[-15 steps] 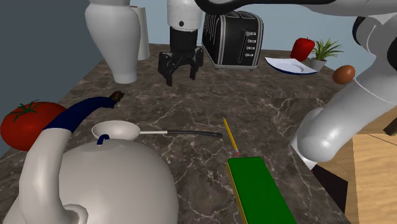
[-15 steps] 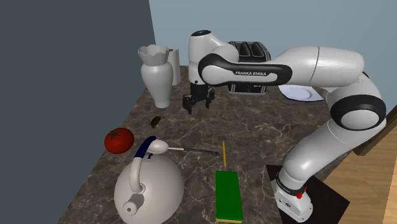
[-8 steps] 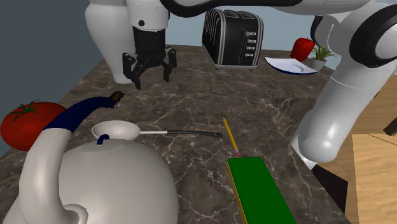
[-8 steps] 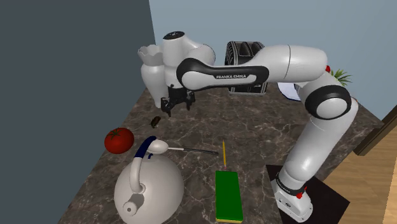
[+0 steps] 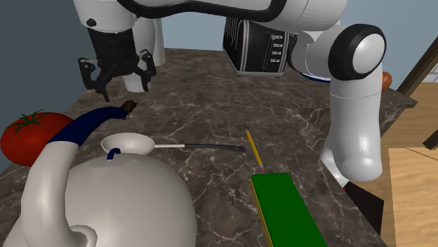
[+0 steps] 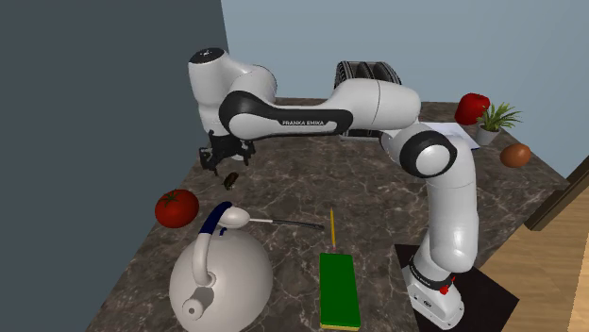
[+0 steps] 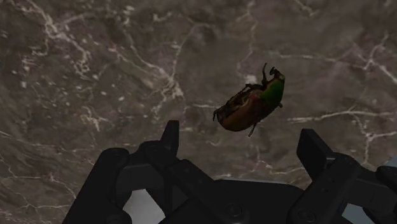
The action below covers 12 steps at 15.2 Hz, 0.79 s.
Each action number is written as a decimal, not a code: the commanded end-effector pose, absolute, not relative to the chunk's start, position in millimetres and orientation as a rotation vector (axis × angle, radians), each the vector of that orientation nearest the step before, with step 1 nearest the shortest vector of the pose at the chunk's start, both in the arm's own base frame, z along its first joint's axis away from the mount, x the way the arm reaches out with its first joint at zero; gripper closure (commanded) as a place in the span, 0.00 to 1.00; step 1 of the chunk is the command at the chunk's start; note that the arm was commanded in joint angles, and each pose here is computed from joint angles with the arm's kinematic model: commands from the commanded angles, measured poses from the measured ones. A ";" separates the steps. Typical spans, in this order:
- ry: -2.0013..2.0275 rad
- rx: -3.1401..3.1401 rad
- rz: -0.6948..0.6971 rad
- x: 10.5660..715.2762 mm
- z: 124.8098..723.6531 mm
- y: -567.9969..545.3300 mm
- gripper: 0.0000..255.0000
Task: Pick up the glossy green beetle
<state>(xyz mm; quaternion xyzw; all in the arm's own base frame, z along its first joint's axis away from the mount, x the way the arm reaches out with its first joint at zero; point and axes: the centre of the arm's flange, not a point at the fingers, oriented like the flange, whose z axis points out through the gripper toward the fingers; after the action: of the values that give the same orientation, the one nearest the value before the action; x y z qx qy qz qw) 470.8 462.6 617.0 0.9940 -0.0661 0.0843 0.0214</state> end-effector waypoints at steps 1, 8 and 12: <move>-0.210 3.076 0.273 476.6 610.3 472.3 0.00; -0.210 3.076 0.273 476.6 575.6 472.3 0.00; -0.210 3.076 0.273 476.7 574.7 471.4 1.00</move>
<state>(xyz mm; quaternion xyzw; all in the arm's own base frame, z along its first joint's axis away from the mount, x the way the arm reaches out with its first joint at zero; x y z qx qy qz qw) 474.6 473.0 580.6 0.9933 -0.0667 0.0925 0.0167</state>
